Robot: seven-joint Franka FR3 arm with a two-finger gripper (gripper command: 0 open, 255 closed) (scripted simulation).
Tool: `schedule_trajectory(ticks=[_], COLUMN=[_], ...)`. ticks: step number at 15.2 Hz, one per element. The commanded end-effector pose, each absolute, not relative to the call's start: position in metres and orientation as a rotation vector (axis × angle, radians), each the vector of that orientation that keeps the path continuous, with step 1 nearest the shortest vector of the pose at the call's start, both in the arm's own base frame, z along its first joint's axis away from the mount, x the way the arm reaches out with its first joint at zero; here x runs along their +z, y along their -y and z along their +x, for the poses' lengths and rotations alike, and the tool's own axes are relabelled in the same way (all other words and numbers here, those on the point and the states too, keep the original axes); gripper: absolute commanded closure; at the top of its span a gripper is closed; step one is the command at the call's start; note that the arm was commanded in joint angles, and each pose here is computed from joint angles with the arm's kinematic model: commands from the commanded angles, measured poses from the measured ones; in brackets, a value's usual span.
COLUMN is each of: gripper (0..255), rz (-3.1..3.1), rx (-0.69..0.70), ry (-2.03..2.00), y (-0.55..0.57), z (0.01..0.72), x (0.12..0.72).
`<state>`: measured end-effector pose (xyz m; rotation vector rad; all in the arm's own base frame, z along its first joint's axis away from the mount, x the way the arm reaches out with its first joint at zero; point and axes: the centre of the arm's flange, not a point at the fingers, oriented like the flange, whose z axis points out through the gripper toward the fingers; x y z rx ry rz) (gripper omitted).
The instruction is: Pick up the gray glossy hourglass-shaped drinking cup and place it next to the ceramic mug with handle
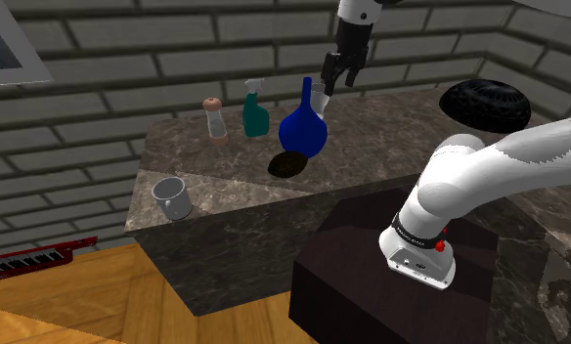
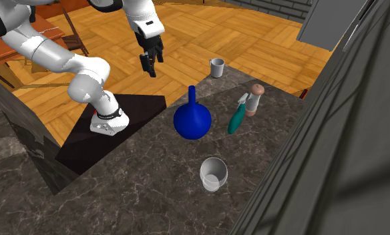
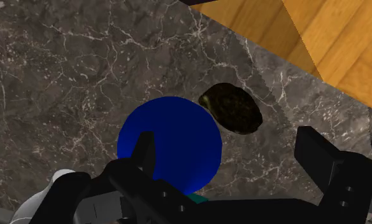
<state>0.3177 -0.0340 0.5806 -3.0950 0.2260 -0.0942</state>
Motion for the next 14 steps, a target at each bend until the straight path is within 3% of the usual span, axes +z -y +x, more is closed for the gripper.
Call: schedule_trajectory(ticks=[1, 14], gripper=[0, 0], rz=[-3.095, -3.167], rx=[-0.094, -0.085], ry=[-0.226, -0.204], y=[0.034, 0.157], z=[0.318, 0.404], x=[0.581, 0.515])
